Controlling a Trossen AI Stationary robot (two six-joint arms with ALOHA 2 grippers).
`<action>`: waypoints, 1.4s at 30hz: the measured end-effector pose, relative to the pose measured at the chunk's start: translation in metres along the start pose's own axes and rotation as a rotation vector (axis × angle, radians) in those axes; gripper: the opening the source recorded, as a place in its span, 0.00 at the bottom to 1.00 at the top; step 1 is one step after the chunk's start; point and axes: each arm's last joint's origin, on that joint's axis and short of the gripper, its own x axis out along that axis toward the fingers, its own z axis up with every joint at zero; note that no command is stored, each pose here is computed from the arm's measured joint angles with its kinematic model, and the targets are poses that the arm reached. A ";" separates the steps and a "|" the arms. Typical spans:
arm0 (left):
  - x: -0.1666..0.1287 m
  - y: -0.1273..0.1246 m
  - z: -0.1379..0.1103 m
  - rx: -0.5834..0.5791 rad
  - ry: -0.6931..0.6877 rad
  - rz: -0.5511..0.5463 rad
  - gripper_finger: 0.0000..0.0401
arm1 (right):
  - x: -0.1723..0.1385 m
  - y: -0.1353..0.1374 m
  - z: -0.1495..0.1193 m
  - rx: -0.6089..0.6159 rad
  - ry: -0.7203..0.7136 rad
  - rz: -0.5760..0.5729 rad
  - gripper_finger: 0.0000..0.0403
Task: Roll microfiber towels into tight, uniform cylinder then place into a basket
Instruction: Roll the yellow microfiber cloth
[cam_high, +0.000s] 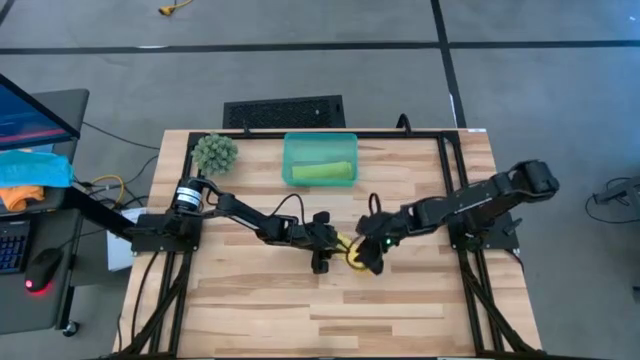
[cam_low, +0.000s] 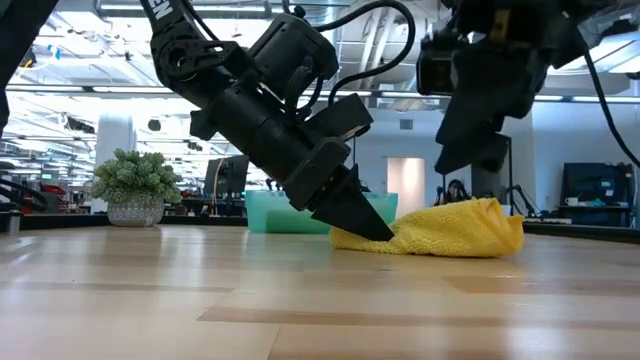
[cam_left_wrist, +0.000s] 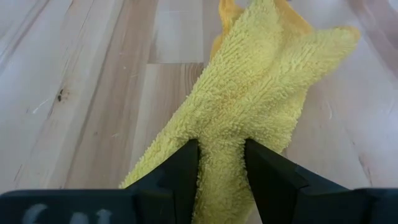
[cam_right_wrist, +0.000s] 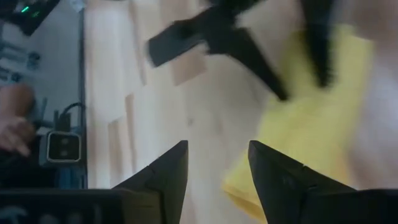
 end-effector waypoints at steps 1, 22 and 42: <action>0.000 0.000 0.000 0.000 0.000 0.000 0.32 | 0.005 0.003 -0.001 -0.024 -0.009 0.014 0.47; 0.000 0.000 0.000 -0.011 0.001 0.000 0.32 | 0.040 -0.010 -0.006 0.040 0.083 -0.033 0.33; 0.000 0.000 -0.001 -0.011 0.003 0.000 0.32 | 0.022 -0.025 -0.012 0.116 0.166 -0.220 0.27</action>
